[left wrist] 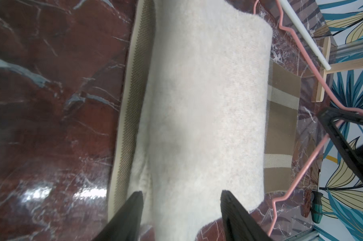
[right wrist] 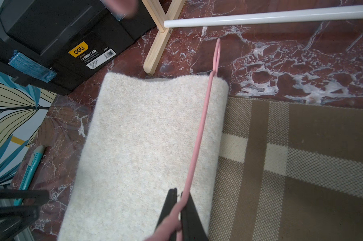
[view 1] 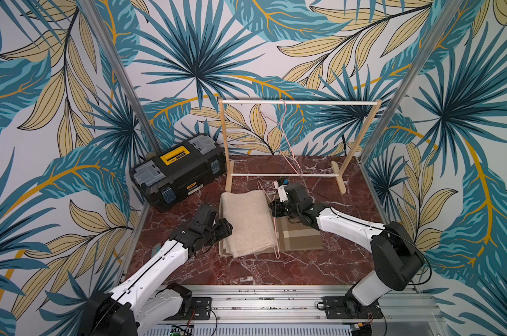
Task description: Hang the scarf on the hanger
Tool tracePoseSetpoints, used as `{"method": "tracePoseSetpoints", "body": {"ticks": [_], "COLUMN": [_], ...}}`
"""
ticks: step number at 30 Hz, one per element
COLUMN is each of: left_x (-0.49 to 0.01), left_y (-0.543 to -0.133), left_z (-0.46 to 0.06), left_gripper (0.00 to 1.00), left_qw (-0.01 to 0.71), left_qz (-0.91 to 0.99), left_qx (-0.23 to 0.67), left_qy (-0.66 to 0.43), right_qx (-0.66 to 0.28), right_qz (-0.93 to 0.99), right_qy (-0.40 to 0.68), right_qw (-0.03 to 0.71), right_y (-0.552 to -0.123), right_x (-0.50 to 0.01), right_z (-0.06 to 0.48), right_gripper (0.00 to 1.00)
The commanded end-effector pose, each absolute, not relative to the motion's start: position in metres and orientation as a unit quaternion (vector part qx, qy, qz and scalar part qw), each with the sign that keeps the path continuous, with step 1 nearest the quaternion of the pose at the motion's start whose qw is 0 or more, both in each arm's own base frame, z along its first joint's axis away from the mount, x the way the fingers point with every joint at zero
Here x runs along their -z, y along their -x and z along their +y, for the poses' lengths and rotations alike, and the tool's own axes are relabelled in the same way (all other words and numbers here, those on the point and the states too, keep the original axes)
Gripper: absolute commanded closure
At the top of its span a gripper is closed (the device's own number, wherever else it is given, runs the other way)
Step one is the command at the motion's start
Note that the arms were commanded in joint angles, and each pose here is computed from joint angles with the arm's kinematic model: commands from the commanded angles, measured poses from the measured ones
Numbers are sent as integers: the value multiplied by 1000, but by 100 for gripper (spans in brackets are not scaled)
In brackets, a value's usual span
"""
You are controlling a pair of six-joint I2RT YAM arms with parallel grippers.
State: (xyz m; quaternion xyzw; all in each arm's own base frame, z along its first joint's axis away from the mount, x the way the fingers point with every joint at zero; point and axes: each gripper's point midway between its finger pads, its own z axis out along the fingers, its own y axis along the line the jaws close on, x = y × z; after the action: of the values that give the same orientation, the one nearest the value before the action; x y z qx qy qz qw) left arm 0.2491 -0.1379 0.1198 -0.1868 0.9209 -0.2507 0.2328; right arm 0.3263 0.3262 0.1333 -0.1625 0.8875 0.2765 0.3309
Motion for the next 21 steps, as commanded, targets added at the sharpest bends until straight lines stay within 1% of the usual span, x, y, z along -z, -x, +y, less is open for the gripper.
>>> {"method": "tracePoseSetpoints", "body": {"ticks": [1,4,8,12,14,15,16,18,21], "left_x": [-100,-84,-81,-80,-80,-83,-84,-82,-68], "left_y": [-222,-211,-213,-227,-236,-240,-245,-247,-240], "left_z": [-134,-152,-167,-176,-181,-184,-188,-193,-195], "left_gripper": [37,37,38,37,38,41,48,66,90], "left_qw": [201,187,192,206,216,221,226,220,195], "left_qz": [927,928,926,925,922,920,917,920,931], "left_qx": [232,246,260,261,264,269,275,276,267], "left_qy": [215,209,195,186,184,182,177,168,153], "right_qx": [-236,-236,-236,-235,-235,-235,-234,-230,-226], "right_qz": [905,906,906,906,906,906,907,908,907], "right_qy": [164,165,165,163,162,162,162,161,159], "right_qw": [312,310,310,311,312,312,311,311,317], "right_y": [-327,-329,-330,-329,-329,-329,-329,-328,-329], "right_x": [-109,-106,-108,-108,-109,-110,-109,-109,-113], "right_z": [315,317,318,317,316,316,316,314,311], "right_gripper": [100,100,100,100,100,100,100,100,100]}}
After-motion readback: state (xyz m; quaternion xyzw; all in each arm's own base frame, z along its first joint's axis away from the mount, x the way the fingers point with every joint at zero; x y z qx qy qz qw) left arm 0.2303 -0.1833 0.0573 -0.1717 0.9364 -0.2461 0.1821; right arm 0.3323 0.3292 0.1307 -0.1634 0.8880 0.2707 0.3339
